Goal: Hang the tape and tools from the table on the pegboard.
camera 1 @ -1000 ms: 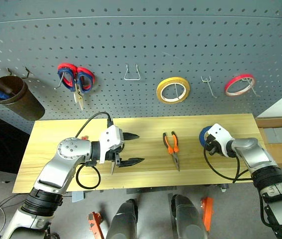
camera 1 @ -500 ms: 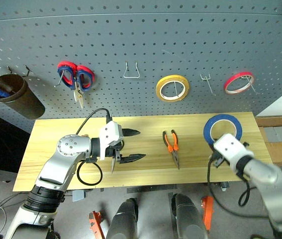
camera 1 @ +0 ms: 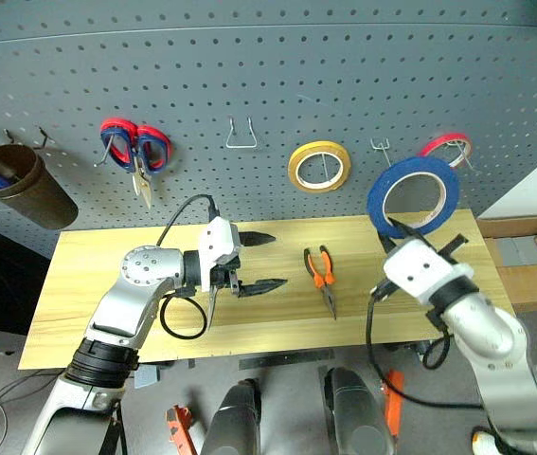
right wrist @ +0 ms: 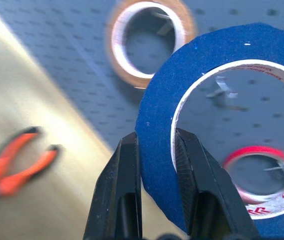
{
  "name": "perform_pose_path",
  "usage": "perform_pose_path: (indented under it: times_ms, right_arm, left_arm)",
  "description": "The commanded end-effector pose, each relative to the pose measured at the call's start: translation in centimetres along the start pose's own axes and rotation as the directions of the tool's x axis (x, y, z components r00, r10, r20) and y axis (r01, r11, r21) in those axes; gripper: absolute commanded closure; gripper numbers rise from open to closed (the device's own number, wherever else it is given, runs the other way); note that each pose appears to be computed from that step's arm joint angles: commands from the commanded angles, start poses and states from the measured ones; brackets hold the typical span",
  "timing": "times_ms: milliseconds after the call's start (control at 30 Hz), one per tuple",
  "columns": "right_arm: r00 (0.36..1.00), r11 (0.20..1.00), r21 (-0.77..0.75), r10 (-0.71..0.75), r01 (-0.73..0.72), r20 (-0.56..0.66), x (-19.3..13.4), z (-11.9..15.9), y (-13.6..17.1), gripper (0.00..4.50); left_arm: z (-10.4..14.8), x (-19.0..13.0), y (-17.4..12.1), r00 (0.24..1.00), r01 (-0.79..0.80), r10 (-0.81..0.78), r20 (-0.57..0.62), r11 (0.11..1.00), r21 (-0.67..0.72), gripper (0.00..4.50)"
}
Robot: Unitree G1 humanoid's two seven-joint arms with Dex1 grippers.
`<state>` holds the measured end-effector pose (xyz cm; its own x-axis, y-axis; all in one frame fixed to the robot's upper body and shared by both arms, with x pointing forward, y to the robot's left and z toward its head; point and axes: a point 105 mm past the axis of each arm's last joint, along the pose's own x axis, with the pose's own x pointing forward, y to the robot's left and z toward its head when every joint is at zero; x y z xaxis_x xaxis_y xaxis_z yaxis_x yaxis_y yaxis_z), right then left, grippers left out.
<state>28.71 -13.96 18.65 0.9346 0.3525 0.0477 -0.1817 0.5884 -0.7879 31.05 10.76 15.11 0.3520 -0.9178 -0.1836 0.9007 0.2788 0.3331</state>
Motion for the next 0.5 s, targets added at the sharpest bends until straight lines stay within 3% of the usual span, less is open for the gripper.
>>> perform_pose_path:
  times_ms: [33, 467, 500]
  right_arm:
    - [0.998, 0.999, -0.021, -0.034, 0.035, 0.047, 1.3, 0.0, -1.6, 4.10]
    - [0.994, 0.999, 0.026, -0.023, 0.020, 0.103, 5.3, -1.2, -1.8, 4.10]
    - [0.995, 0.999, 0.035, -0.021, 0.018, 0.098, 5.4, -1.4, -1.6, 3.75]
  left_arm:
    - [1.6, -0.3, 0.7, 0.998, -0.044, 0.042, 0.055, 0.998, 0.035, 0.20]
    - [1.2, -1.0, 0.9, 0.995, -0.097, 0.095, 0.037, 0.995, 0.040, 0.20]
    - [1.1, -1.1, 1.0, 0.994, -0.105, 0.103, 0.033, 0.994, 0.039, 0.20]
